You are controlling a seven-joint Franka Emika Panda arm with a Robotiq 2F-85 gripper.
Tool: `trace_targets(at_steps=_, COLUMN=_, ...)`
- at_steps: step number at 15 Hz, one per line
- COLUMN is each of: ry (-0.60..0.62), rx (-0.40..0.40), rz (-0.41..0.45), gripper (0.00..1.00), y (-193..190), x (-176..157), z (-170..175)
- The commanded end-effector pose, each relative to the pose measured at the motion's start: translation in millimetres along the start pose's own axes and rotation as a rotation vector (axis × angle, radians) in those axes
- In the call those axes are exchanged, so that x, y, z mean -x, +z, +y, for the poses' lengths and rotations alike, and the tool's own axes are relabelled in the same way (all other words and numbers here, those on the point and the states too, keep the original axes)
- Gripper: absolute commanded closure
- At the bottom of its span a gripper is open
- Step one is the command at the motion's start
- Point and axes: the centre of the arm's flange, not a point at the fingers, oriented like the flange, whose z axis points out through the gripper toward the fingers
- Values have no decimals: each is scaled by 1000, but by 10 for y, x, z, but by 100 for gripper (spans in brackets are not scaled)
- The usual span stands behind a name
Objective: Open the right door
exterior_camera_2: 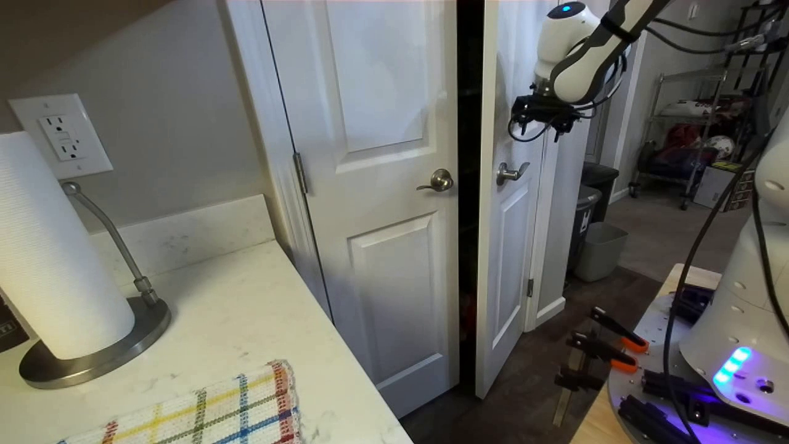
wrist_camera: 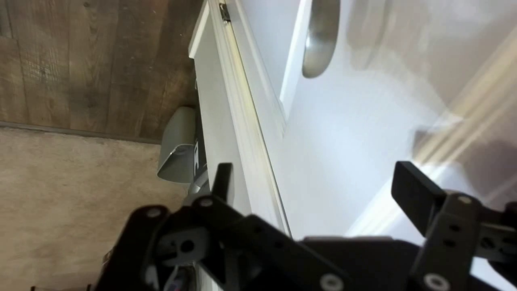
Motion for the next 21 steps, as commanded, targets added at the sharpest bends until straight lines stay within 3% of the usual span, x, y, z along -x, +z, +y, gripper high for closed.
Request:
trace_targets(at_steps=1, ry=-21, rx=-57, rz=9, gripper=0, y=-265, x=-61, z=113)
trace_targets(at_steps=10, ry=-6, rx=-33, rz=19, gripper=0, y=-209, x=-89, z=5)
trace_targets(at_steps=21, ry=-41, rx=-10, rz=-81, gripper=0, y=-22, x=445, z=-159)
